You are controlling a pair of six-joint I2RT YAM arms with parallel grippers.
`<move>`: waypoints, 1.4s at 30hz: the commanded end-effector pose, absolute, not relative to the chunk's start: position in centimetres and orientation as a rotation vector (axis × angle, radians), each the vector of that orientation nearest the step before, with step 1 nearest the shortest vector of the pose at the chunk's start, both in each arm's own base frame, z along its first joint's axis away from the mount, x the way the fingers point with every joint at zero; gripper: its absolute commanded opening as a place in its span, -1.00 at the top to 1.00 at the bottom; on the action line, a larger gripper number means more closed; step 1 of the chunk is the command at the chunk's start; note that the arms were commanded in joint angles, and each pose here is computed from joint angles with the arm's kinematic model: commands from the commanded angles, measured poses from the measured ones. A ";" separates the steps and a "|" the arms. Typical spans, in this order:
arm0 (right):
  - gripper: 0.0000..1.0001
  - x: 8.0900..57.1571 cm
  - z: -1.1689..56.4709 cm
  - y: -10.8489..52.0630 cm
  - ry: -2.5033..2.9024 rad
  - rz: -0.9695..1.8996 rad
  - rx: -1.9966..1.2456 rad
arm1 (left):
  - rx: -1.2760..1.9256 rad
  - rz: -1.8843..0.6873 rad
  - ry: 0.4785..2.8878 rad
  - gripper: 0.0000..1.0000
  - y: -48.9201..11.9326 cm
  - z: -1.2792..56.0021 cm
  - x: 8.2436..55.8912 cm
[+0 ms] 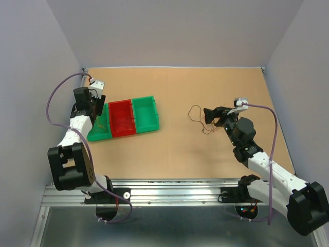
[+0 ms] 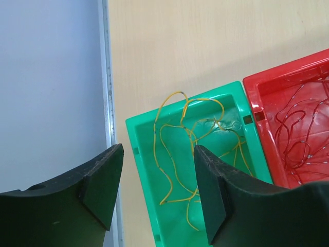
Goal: Untangle the cables
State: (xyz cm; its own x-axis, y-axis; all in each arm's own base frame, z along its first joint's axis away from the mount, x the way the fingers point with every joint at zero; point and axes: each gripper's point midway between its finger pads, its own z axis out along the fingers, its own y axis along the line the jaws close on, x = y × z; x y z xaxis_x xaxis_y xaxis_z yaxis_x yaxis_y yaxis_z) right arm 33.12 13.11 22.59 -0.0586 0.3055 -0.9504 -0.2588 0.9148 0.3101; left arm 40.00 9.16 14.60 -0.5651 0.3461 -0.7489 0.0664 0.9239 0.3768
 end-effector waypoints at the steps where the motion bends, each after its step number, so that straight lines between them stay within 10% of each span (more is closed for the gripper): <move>1: -0.89 33.1 22.5 13.0 1.550 0.460 0.031 | 0.292 0.409 2.160 -0.36 9.8 13.8 40.7; 20: -0.89 33.0 22.6 12.9 1.546 0.457 0.031 | 0.214 0.427 2.207 -0.27 10.9 9.8 43.0; 36: -0.89 32.9 22.7 13.0 1.545 0.465 0.030 | 0.185 0.391 2.246 0.90 10.6 7.0 43.0; 42: -0.89 32.9 22.6 13.1 1.546 0.465 0.027 | 0.184 0.413 2.327 1.00 10.9 5.2 41.0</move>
